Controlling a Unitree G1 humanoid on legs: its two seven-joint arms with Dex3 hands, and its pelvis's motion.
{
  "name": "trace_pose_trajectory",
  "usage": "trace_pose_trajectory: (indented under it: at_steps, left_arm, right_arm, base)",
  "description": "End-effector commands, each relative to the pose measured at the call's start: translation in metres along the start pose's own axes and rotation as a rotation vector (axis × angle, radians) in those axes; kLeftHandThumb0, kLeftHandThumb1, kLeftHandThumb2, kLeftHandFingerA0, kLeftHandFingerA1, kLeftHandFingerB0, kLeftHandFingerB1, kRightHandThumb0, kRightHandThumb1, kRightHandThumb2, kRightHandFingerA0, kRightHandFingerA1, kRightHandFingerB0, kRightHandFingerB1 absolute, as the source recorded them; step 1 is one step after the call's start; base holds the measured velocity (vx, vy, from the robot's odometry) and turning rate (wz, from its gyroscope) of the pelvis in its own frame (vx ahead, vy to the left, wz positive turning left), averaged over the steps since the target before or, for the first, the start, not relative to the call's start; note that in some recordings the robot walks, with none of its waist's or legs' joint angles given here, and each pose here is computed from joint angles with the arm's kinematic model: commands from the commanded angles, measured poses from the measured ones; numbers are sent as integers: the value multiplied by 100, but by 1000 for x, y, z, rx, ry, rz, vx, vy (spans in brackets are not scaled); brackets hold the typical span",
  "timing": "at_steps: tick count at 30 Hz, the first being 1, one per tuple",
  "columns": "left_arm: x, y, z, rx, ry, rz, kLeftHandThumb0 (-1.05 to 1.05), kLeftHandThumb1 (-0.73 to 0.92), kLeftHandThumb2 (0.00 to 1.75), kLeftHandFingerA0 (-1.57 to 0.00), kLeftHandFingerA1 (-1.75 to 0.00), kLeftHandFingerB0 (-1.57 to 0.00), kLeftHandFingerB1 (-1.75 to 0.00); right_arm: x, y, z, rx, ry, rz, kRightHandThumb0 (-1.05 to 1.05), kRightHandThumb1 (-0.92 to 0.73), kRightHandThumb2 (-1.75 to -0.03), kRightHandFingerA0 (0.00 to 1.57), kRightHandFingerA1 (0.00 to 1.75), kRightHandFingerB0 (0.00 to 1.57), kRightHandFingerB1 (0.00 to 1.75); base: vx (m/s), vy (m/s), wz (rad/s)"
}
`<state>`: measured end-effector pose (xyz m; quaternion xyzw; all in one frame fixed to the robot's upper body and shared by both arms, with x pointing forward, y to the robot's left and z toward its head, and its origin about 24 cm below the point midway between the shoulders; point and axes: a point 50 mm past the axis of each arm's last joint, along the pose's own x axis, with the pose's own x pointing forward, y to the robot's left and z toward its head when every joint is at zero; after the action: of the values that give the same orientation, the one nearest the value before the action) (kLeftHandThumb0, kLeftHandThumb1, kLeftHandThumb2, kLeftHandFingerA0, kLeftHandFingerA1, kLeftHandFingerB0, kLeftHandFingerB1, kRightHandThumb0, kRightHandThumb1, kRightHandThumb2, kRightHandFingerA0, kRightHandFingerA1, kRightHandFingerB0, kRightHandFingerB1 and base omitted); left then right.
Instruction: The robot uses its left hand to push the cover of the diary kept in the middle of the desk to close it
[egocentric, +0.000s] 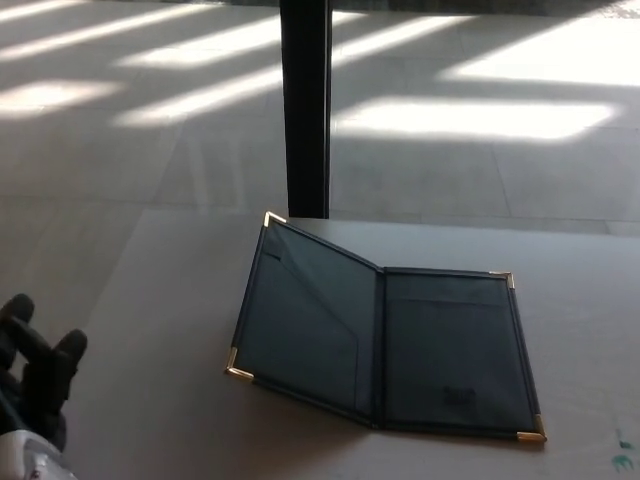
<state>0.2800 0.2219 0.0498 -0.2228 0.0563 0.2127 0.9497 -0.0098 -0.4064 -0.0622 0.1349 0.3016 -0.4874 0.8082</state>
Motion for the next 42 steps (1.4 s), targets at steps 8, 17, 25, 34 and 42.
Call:
trace_pose_trajectory:
  at_steps: [8,17,25,34,42]
  left_arm:
    - [-41,-42,-48,29,250,-144,-84,92,88,-41,-60,-29,-50]
    - [-46,-42,-60,56,306,-129,-79,82,117,-39,-64,-31,-57]
    - [-44,-33,-63,53,322,-84,-85,92,85,-40,-59,-29,-50]
    - [-37,-69,-79,-51,413,-40,-82,91,82,-39,-58,-29,-50]
    - [-57,-147,-105,-320,627,-98,-84,92,81,-45,-85,-24,-53]
  right_arm:
    - [2,-3,13,70,-25,8,-87,-91,-68,74,76,74,61]
    - [2,2,14,97,-40,31,-88,-91,-68,69,80,72,63]
    - [5,6,16,88,-27,23,-88,-92,-69,73,77,73,62]
    - [2,10,14,98,-39,48,-87,-92,-69,68,79,72,62]
    - [3,10,15,119,-41,37,-88,-91,-68,68,82,72,64]
  base:
    - [0,0,0]
    - [0,0,0]
    - [0,0,0]
    - [0,0,0]
    - [0,0,0]
